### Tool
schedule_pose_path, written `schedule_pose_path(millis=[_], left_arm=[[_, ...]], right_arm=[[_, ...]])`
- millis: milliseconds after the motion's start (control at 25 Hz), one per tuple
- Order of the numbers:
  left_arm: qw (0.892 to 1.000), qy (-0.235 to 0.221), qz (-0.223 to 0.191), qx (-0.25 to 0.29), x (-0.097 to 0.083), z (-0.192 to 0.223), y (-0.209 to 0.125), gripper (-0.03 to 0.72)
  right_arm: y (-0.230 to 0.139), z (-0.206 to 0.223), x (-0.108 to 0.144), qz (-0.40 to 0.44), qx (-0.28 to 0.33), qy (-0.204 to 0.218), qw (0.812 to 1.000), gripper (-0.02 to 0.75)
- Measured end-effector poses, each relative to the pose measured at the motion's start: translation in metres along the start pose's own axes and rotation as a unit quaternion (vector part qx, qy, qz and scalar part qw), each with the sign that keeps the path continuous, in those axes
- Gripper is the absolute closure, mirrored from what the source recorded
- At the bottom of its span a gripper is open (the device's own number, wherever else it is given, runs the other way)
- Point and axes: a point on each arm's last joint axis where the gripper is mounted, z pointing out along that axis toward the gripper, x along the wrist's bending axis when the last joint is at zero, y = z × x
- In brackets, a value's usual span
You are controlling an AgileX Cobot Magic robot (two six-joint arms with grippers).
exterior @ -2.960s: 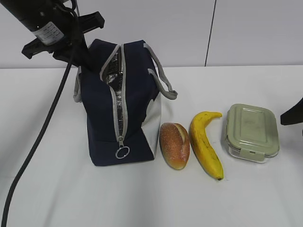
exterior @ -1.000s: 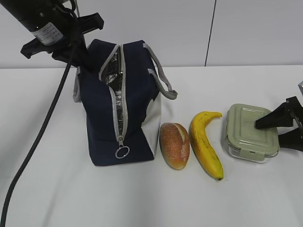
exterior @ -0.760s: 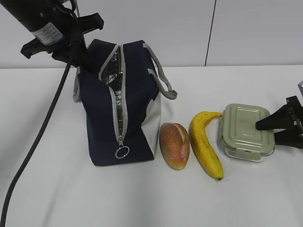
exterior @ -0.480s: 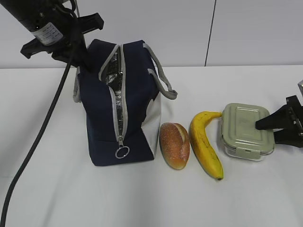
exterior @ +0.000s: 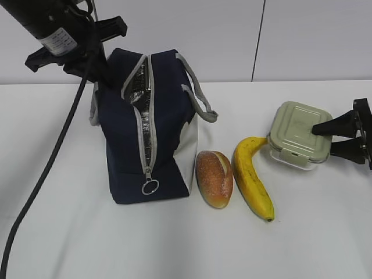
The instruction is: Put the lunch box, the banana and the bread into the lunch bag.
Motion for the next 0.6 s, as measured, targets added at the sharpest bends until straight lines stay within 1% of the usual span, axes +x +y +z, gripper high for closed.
schedule_pose_path(millis=[120,240,320,440,600], left_arm=[[1.000,0.000,0.000,0.000,0.000,0.000,0.000,0.687],[1.000,0.000,0.000,0.000,0.000,0.000,0.000,0.687],[1.000,0.000,0.000,0.000,0.000,0.000,0.000,0.687],[1.000,0.000,0.000,0.000,0.000,0.000,0.000,0.687],[1.000,0.000,0.000,0.000,0.000,0.000,0.000,0.687]], right_arm=[[0.002,0.001,0.002,0.030,-0.011,0.007,0.999,0.352],[0.002,0.005,0.010,0.028,-0.014,0.007,0.999,0.352],[0.001,0.009,0.023,0.012,-0.008,0.010,1.000,0.352],[-0.001,0.019,0.049,-0.021,0.006,0.020,1.000,0.353],[-0.001,0.034,0.093,-0.062,0.028,0.035,0.997,0.353]])
